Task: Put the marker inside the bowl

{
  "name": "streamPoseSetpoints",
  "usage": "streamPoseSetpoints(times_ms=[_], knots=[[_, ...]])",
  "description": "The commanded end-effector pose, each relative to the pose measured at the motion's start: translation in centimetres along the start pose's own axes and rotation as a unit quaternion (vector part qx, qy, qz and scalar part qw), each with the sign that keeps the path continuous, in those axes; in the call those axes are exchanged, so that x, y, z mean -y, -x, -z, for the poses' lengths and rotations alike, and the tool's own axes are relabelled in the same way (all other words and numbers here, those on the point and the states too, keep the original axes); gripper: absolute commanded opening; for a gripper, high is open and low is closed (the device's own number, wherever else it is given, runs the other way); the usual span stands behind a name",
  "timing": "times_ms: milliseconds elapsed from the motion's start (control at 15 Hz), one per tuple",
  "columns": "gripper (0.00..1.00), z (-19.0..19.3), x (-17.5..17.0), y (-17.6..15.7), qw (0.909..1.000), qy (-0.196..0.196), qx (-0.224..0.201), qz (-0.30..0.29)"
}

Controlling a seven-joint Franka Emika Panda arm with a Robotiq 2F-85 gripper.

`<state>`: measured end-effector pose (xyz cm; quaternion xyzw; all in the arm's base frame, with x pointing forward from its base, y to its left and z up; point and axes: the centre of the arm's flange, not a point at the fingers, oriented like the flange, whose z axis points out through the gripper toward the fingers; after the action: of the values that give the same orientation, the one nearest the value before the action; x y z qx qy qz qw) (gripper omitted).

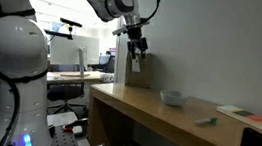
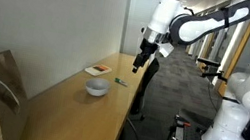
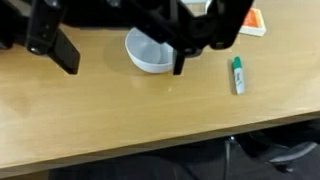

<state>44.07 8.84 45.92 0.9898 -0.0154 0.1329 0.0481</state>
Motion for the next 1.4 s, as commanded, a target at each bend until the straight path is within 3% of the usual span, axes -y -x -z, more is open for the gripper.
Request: streamPoseSetpoints(times_ms=[0,533,800,1000,1333], knots=[[1.0,0.0,0.0,0.0,1.0,0.0,0.0,0.0],[1.0,-0.1,-0.9,-0.5,1.0,-0.001,0.003,-0.007],[1.0,-0.6,-6.3,-2.3,0.9995,-0.002,0.004,-0.031],[1.0,-1.9,-12.4,-4.0,0.9987,-0.011,0.024,-0.043],[1.0,-7.7,-19.6,-6.9,0.9969,-0.039,0.039,-0.057]])
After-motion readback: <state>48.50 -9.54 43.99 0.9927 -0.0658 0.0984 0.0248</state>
